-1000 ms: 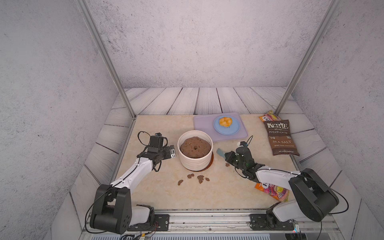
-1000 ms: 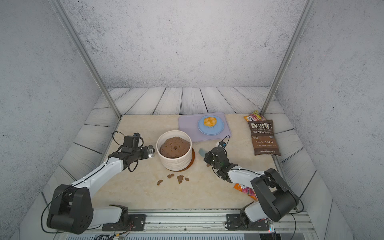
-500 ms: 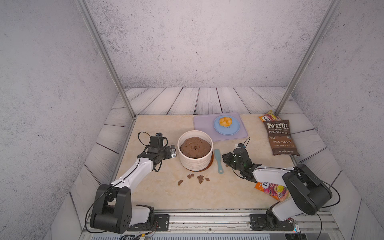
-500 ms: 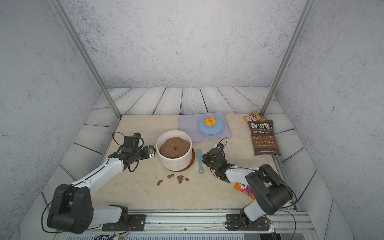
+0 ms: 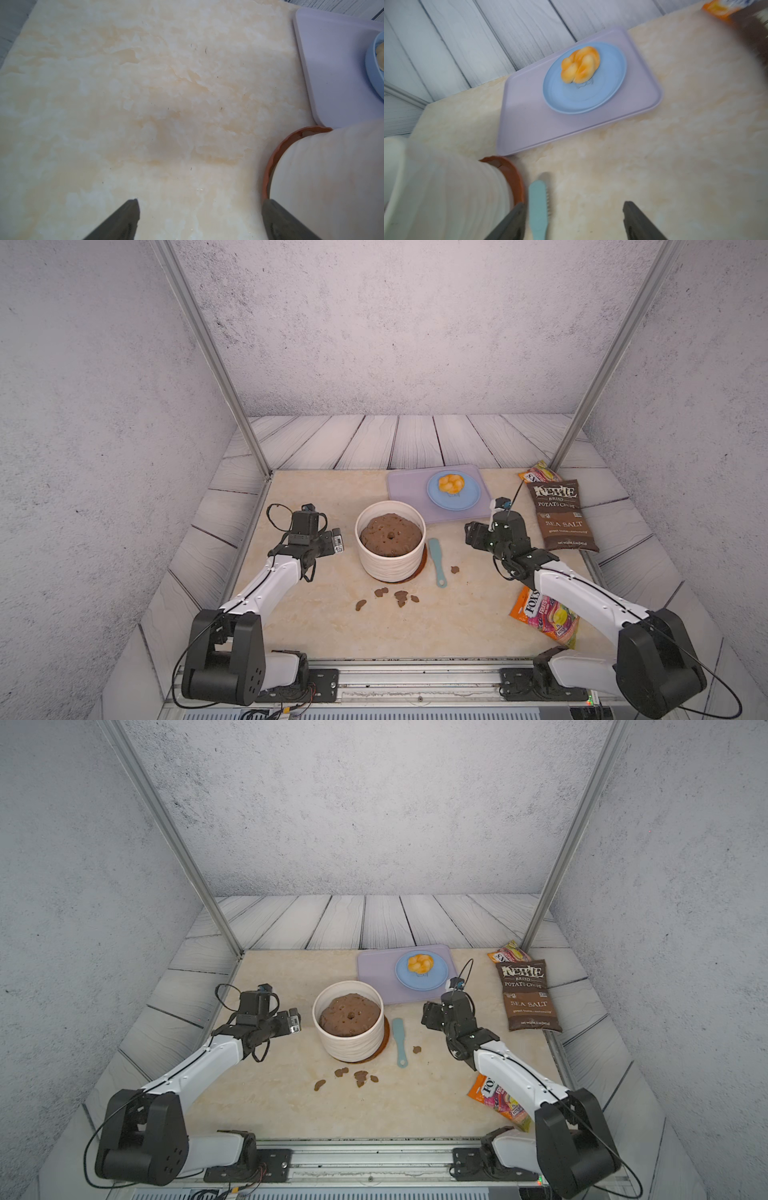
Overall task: Scrub the dried mud off the ceramic pot
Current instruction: Reset both arms
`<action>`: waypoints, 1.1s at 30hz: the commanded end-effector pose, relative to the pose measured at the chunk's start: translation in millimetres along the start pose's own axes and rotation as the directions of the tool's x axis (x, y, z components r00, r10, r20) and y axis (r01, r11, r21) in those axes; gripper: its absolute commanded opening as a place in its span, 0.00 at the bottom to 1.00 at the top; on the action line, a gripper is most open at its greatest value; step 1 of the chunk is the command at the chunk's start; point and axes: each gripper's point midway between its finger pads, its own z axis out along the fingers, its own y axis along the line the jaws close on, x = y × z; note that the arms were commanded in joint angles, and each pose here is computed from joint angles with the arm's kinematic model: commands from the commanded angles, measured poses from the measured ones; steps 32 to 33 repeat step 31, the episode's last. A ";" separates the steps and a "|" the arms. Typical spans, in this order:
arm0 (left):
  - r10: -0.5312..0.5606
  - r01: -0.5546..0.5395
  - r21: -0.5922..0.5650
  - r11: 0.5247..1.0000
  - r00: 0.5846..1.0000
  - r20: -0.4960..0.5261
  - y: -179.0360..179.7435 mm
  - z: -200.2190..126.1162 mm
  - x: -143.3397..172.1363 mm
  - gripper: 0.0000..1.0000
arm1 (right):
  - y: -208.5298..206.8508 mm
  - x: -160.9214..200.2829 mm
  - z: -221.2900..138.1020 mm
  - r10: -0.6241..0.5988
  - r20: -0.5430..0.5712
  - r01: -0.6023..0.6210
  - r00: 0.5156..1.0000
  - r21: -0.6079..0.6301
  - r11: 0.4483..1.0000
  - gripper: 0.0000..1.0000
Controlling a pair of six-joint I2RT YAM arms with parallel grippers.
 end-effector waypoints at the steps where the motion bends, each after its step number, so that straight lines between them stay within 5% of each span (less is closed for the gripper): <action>1: 0.057 -0.051 -0.086 0.995 0.995 0.080 15.5 4.3 -24.1 0.98 | -46.9 -3.0 -2.8 -0.216 -0.048 0.221 0.975 0.132 0.966 0.79; 9: 0.172 -0.133 -0.185 0.974 0.962 0.211 27.6 16.0 -55.4 0.98 | -110.5 -13.3 3.9 -0.326 0.031 0.296 0.945 0.347 0.890 0.88; 18: 0.304 -0.229 -0.258 0.939 0.903 0.305 36.2 20.0 -55.2 0.98 | -127.9 -0.4 40.3 -0.302 0.151 0.231 0.941 0.362 0.903 0.99; 33: 0.293 -0.225 -0.250 0.942 0.914 0.281 37.9 30.2 -55.0 0.98 | -136.0 11.0 46.3 -0.269 0.183 0.198 0.946 0.333 0.922 0.99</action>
